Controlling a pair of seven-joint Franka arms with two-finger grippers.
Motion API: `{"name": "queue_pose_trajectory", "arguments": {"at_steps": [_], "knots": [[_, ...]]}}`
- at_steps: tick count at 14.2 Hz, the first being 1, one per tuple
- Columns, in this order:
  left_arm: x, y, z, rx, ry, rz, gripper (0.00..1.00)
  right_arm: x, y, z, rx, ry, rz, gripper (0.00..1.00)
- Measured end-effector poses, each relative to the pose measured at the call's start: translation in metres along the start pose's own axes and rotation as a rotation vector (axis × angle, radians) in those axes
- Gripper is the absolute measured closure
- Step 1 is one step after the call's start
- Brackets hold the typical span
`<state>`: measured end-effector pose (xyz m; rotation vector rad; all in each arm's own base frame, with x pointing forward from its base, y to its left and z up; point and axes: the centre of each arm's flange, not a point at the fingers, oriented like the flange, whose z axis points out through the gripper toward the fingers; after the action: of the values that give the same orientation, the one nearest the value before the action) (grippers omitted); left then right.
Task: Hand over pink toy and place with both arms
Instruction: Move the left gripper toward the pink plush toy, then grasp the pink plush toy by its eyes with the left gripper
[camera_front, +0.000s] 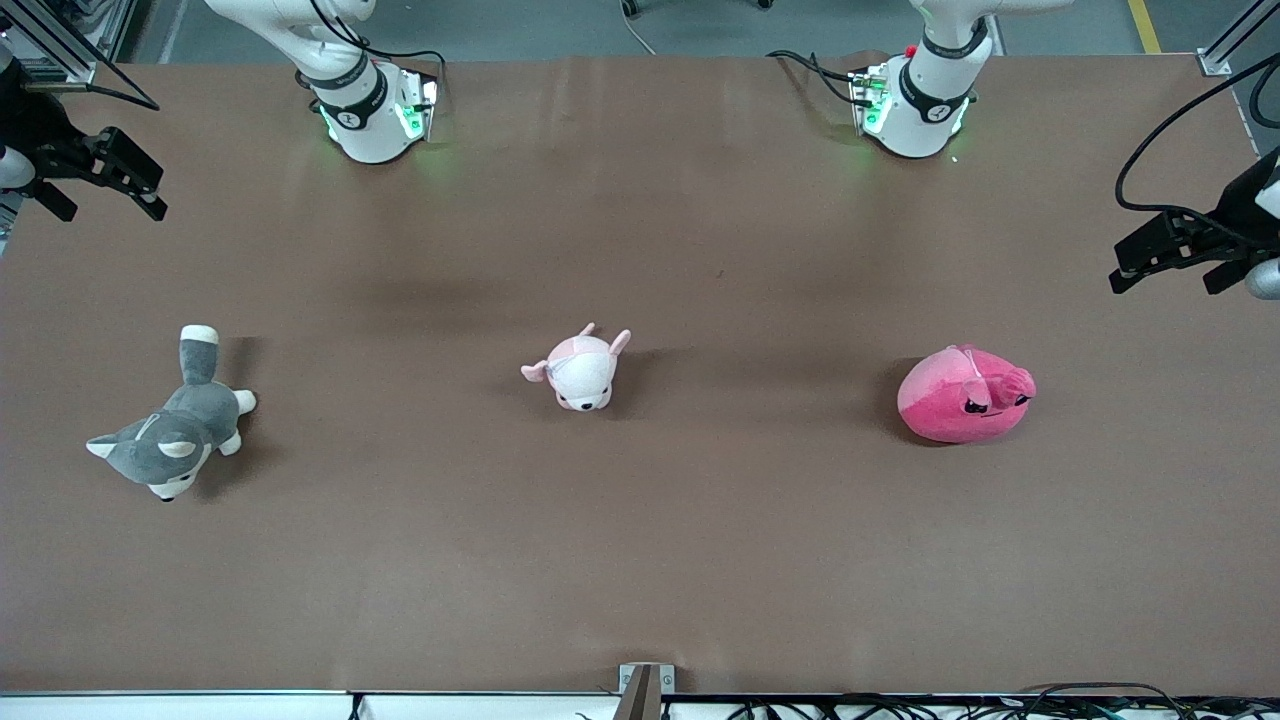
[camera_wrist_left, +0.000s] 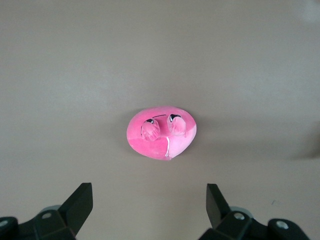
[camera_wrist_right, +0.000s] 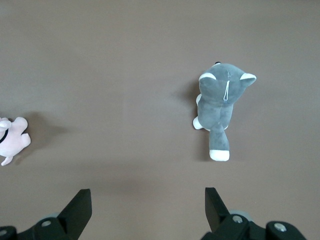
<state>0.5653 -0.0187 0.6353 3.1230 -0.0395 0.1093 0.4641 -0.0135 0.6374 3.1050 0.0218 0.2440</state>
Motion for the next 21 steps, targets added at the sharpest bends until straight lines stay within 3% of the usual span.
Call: {"name": "queue_pose_trajectory", "arguments": {"at_steps": [9,12,17,19,21], "knots": [[0.0,-0.004,0.001,-0.007,-0.002,-0.008,0.0,0.002,0.0,0.001,0.0,0.004,-0.001,0.0],[0.0,-0.008,0.02,-0.011,-0.06,-0.016,0.0,0.003,0.0,0.003,0.0,0.001,-0.001,0.0],[0.016,-0.021,0.124,-0.011,-0.265,-0.041,0.0,0.006,-0.001,0.006,0.001,-0.003,-0.003,0.0],[0.025,-0.031,0.175,-0.011,-0.296,-0.059,0.0,0.009,-0.008,0.01,0.003,-0.011,-0.017,0.0],[0.027,-0.048,0.217,-0.011,-0.281,-0.087,0.0,0.014,-0.015,0.016,0.023,-0.036,-0.025,0.0]]}}
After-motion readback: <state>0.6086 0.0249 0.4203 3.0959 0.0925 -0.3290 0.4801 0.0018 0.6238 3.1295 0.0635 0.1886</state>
